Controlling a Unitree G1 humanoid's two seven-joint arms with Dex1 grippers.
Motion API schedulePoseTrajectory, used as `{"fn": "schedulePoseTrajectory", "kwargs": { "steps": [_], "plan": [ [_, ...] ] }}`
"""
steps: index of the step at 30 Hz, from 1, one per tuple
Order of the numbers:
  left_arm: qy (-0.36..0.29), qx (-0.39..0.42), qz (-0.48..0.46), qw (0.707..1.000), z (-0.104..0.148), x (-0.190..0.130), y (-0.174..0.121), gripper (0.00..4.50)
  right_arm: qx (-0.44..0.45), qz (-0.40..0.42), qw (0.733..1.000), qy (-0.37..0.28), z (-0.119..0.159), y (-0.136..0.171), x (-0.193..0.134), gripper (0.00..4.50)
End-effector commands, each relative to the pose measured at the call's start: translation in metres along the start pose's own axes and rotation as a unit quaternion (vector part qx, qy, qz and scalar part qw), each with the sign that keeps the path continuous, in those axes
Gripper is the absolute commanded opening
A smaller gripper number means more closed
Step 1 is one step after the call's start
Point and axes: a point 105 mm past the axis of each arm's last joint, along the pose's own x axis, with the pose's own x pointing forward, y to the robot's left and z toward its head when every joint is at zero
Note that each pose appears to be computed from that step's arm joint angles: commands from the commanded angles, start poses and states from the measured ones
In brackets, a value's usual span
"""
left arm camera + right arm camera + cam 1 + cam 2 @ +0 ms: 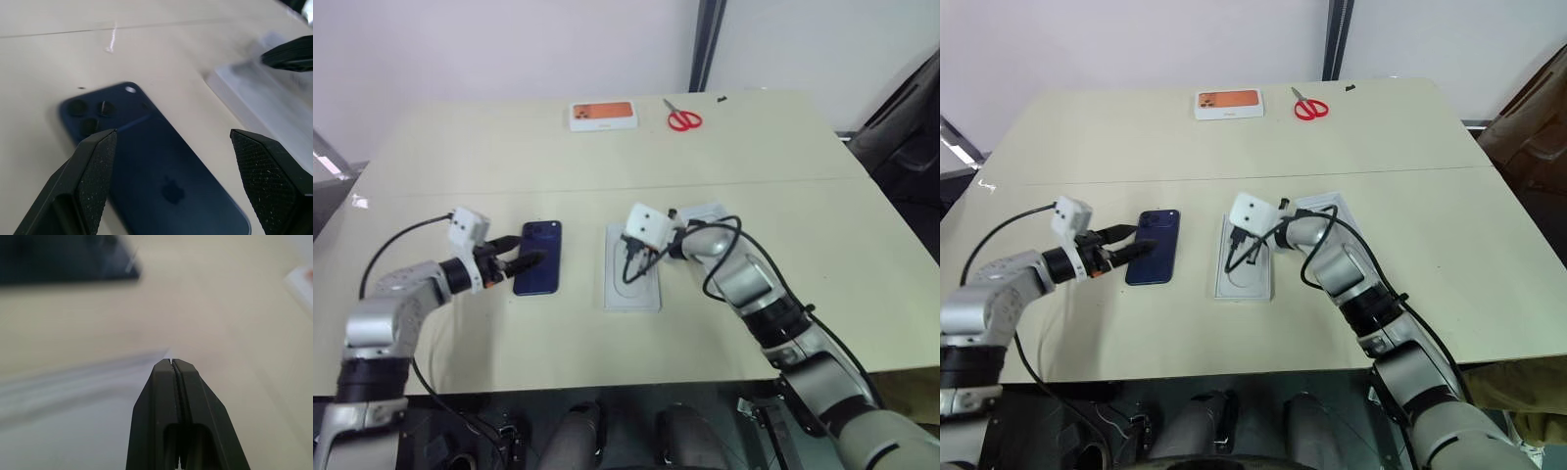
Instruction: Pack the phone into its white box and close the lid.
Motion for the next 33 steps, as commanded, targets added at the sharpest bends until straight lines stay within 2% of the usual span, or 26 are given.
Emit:
{"fn": "schedulePoseTrajectory", "kwargs": {
  "steps": [1, 3, 7, 11, 18, 33],
  "plan": [
    [-0.008, -0.055, 0.023, 0.998, 0.009, -0.006, 0.013, 3.9, -0.003, 0.022, 0.999, -0.045, 0.031, 0.014, 0.022, 0.05],
    [-0.008, -0.072, 0.028, 0.997, 0.01, -0.005, 0.016, 3.9, -0.009, 0.029, 0.998, -0.047, 0.034, 0.019, 0.028, 0.05],
    [0.023, -0.108, 0.021, 0.994, -0.002, 0.0, 0.016, 3.9, -0.04, 0.1, 0.994, 0.012, 0.02, 0.053, 0.049, 0.05],
    [0.046, -0.151, 0.015, 0.987, -0.013, 0.0, 0.015, 3.9, -0.041, 0.137, 0.989, 0.039, 0.015, 0.067, 0.055, 0.05],
    [0.104, -0.205, -0.002, 0.973, -0.048, 0.005, 0.008, 3.9, -0.033, 0.162, 0.984, 0.069, 0.005, 0.083, 0.063, 0.05],
    [0.169, -0.262, -0.045, 0.949, -0.084, 0.027, -0.017, 3.9, -0.018, 0.158, 0.984, 0.075, -0.003, 0.091, 0.069, 0.05]
  ]
}}
